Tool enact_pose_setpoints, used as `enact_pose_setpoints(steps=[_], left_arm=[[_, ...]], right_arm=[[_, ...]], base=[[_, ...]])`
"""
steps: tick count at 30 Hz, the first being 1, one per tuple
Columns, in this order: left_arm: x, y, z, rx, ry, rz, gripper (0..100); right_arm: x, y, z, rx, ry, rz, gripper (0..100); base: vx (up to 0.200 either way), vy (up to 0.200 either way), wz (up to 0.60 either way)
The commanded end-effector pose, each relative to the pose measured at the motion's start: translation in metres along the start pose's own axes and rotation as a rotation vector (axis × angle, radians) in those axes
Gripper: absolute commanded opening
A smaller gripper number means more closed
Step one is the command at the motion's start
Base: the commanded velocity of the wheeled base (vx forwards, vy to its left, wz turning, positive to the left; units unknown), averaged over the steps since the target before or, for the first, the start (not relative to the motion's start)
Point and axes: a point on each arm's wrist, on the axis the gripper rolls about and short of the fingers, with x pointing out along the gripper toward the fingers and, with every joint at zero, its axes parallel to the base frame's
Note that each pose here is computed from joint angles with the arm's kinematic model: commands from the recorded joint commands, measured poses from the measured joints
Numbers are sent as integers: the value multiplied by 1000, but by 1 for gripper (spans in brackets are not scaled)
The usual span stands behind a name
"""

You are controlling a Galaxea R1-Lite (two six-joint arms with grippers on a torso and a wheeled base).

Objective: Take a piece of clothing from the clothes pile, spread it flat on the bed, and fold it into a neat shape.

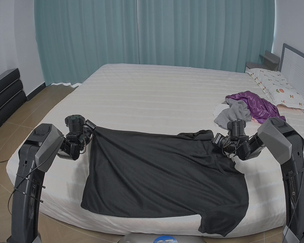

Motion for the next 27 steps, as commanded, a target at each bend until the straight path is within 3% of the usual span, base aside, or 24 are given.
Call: enact_pose_setpoints(steps=[1,6,15,19,27], left_arm=[[0,0,-1,2,2,1,0],[-1,0,-3,5,11,6,0],[-2,-10,-6,14,15,-11,0],[1,-13,1,66,-5,-29,0],[6,-33,12,75,-37,-74,0]], right_arm=[[0,-1,-1,1,3,-1,0],[2,2,11,12,-48,20,0],[-1,8,48,29,-216,88,0],[1,12,69,38,-329,98,0],[11,8,74,42,-376,105,0]], base=[[0,0,0],[0,0,0],[0,0,0],[0,0,0],[0,0,0]])
